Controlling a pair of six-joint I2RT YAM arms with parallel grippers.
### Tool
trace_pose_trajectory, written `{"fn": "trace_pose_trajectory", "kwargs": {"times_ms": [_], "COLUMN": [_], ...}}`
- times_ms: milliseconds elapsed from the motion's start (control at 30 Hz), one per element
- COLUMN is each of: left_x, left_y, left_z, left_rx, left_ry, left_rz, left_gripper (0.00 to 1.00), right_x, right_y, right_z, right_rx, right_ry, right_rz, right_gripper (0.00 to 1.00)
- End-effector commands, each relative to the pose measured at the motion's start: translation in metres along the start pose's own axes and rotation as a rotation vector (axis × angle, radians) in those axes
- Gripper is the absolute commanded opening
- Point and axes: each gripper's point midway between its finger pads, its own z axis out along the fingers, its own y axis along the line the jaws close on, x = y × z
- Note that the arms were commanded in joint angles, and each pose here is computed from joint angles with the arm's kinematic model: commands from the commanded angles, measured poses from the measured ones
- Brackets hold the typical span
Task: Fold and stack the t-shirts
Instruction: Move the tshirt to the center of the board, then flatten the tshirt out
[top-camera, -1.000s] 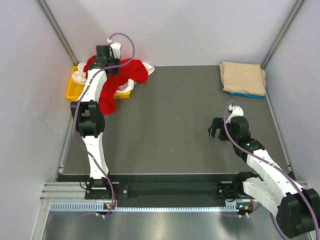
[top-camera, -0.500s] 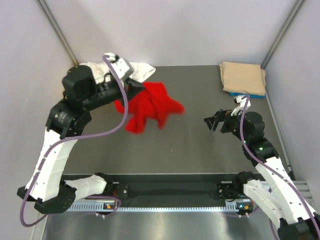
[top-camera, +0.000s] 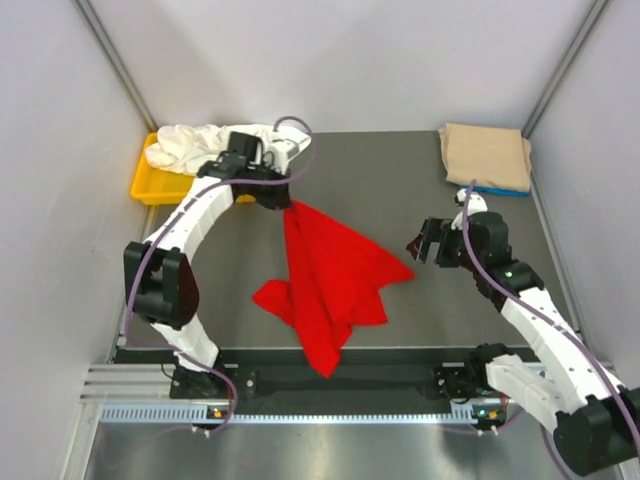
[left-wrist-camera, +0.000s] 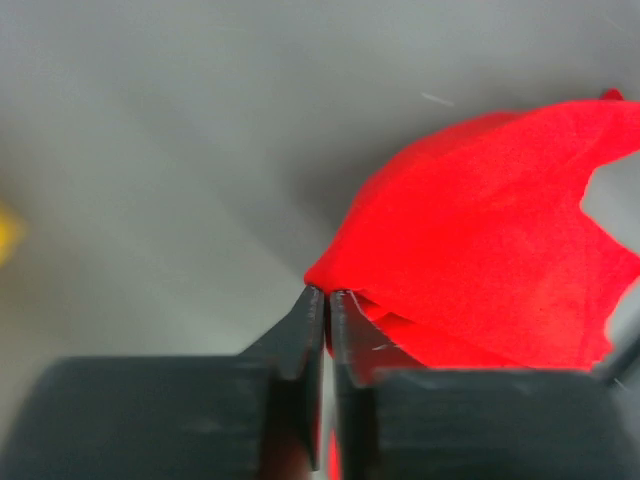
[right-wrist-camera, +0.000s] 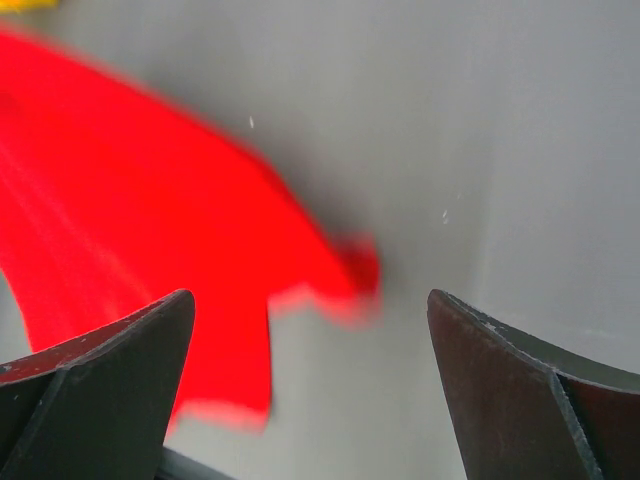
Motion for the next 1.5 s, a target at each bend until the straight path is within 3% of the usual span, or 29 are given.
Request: {"fn": "trace_pose_trajectory", "kwargs": {"times_ms": [0,33,67,100,200,267,333,367,433,500,700,733,800,833,900,933,1033,1100,1167,1233,1267,1467], "left_x": [-0.044,-0.037,-0.006,-0.008,0.023,0.03,0.064,0.101,0.124,0.17,0.221,0.216,0.238,0.24,0.241,0.24,0.246,0.243,0.223,0.2,0.167,0.056], "left_y": [0.066,0.072,0.07,0.062,0.044,0.04,0.03,0.025,0.02,0.012,0.0,0.0,0.011,0.009,0.007,0.006,-0.004,-0.007,-0.002,0.0,0.005,-0.005], "left_z": [-0.011,-0.005,0.0,-0.003,-0.023,-0.056,-0.077,-0.073,-0.078,-0.068,-0.041,-0.027,-0.018,-0.012,-0.002,0.001,0.008,0.001,-0.012,-0.046,-0.065,-0.242], "left_rx": [-0.146,-0.14,-0.102,-0.045,0.027,-0.022,-0.068,-0.061,-0.088,-0.045,-0.013,-0.038,-0.107,-0.102,-0.085,-0.08,-0.021,-0.018,-0.054,-0.101,-0.145,-0.55], "left_ry": [-0.152,-0.119,0.006,0.007,0.031,0.002,0.047,0.116,0.124,0.208,0.322,0.3,0.374,0.378,0.377,0.378,0.377,0.391,0.36,0.3,0.223,-0.12], "left_rz": [0.051,0.054,0.022,0.023,-0.02,0.047,0.103,0.112,0.178,0.207,0.245,0.318,0.353,0.371,0.343,0.34,0.32,0.316,0.283,0.231,0.24,0.294], "left_gripper": [0.22,0.46,0.86,0.99,0.99,0.99,0.99,0.98,0.93,0.89,0.99,0.98,0.99,0.98,0.95,0.91,0.37,0.0,0.0,0.0,0.0,0.0], "right_x": [-0.007,0.003,0.009,0.015,0.045,0.072,0.107,0.114,0.147,0.167,0.208,0.217,0.229,0.23,0.23,0.227,0.209,0.186,0.168,0.122,0.103,-0.041], "right_y": [0.022,0.028,0.029,0.031,0.056,0.103,0.139,0.149,0.168,0.172,0.193,0.19,0.189,0.198,0.199,0.197,0.195,0.198,0.196,0.2,0.202,0.219], "right_z": [0.008,0.015,0.021,0.024,0.034,0.032,0.029,0.029,0.03,0.038,0.048,0.052,0.057,0.058,0.058,0.059,0.052,0.044,0.037,0.017,0.008,-0.096], "right_rx": [-0.075,-0.089,-0.083,-0.078,-0.12,-0.229,-0.263,-0.262,-0.271,-0.224,-0.201,-0.172,-0.161,-0.191,-0.199,-0.184,-0.192,-0.222,-0.231,-0.249,-0.251,-0.361], "right_ry": [0.01,0.046,0.057,0.07,0.145,0.201,0.244,0.253,0.302,0.341,0.391,0.408,0.431,0.428,0.428,0.415,0.368,0.317,0.282,0.181,0.138,-0.156], "right_rz": [0.012,0.005,0.009,0.007,-0.034,-0.144,-0.263,-0.258,-0.3,-0.31,-0.318,-0.317,-0.307,-0.275,-0.258,-0.249,-0.215,-0.166,-0.143,-0.137,-0.142,-0.178], "right_gripper": [1.0,1.0,1.0,1.0,0.92,0.9,0.91,0.91,0.9,0.89,0.82,0.78,0.73,0.6,0.42,0.23,0.0,0.0,0.0,0.0,0.0,0.0]}}
